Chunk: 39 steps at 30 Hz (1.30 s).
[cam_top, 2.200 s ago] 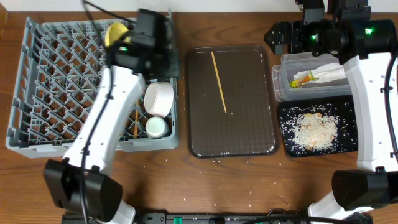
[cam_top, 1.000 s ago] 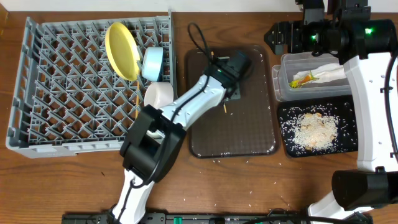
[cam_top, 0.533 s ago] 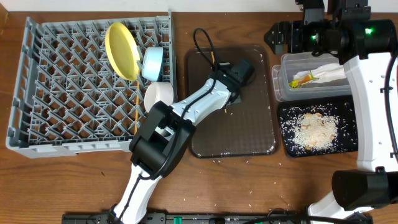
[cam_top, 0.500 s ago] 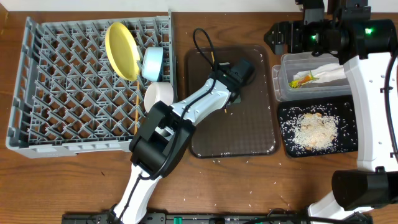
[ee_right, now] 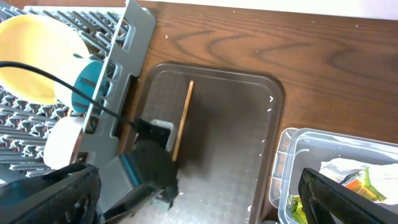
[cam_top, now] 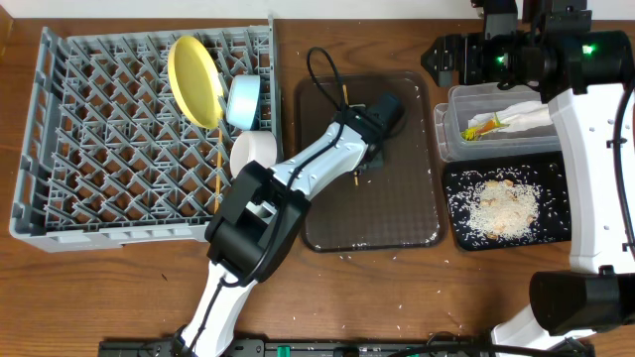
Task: Sort waste into correct bins and load items into the dishwasher
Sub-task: 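Return the left gripper to the tray and grasp the second chopstick, then carry the second chopstick to the rack and insert it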
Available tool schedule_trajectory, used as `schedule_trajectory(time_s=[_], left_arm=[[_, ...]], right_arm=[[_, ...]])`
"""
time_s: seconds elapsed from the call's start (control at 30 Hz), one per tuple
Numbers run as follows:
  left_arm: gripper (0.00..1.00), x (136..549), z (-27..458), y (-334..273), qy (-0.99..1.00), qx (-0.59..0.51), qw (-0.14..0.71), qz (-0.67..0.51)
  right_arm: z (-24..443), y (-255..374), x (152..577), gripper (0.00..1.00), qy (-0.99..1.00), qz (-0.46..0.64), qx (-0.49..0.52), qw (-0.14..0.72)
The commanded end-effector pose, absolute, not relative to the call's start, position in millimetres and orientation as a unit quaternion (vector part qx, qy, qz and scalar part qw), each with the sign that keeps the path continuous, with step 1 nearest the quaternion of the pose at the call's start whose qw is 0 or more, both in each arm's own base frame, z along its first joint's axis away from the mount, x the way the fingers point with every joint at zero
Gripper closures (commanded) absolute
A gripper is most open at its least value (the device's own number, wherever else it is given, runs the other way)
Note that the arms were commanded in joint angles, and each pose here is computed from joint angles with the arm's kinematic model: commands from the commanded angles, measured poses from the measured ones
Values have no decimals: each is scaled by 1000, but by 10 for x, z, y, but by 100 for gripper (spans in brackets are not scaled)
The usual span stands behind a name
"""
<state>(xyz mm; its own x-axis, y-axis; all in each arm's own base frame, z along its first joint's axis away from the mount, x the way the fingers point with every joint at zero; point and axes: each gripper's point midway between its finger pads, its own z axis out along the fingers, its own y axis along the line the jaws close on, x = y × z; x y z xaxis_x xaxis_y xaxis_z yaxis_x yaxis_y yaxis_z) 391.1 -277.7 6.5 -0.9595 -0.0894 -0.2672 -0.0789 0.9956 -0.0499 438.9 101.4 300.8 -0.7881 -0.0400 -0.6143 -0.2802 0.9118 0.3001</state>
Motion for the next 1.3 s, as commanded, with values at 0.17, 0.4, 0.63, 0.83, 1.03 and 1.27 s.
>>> schedule_trajectory(time_s=[0.17,0.4,0.63,0.83,1.03,1.27], left_arm=[[93,3945,1360,-2504,977,27,205,-61],[93,3635,2337,-1774,964,51,256,-39],[93,3335,2250,-753,978,-6,179,102],[93,3315,1904,-339,984,-3,119,134],[93,3287,1494,-59,988,-38,61,136],[92,3210,1245,-29,990,-42,17,135]], right_arm=[[3053,1047,4383,1,924,192,-89,318],[3053,1047,4383,1,924,192,-89,318],[3053,1047,4383,1,924,192,-89,318],[3052,1047,4383,1,924,192,-89,318],[3053,1047,4383,1,924,192,-89,318],[3053,1047,4383,1,924,192,-90,318]])
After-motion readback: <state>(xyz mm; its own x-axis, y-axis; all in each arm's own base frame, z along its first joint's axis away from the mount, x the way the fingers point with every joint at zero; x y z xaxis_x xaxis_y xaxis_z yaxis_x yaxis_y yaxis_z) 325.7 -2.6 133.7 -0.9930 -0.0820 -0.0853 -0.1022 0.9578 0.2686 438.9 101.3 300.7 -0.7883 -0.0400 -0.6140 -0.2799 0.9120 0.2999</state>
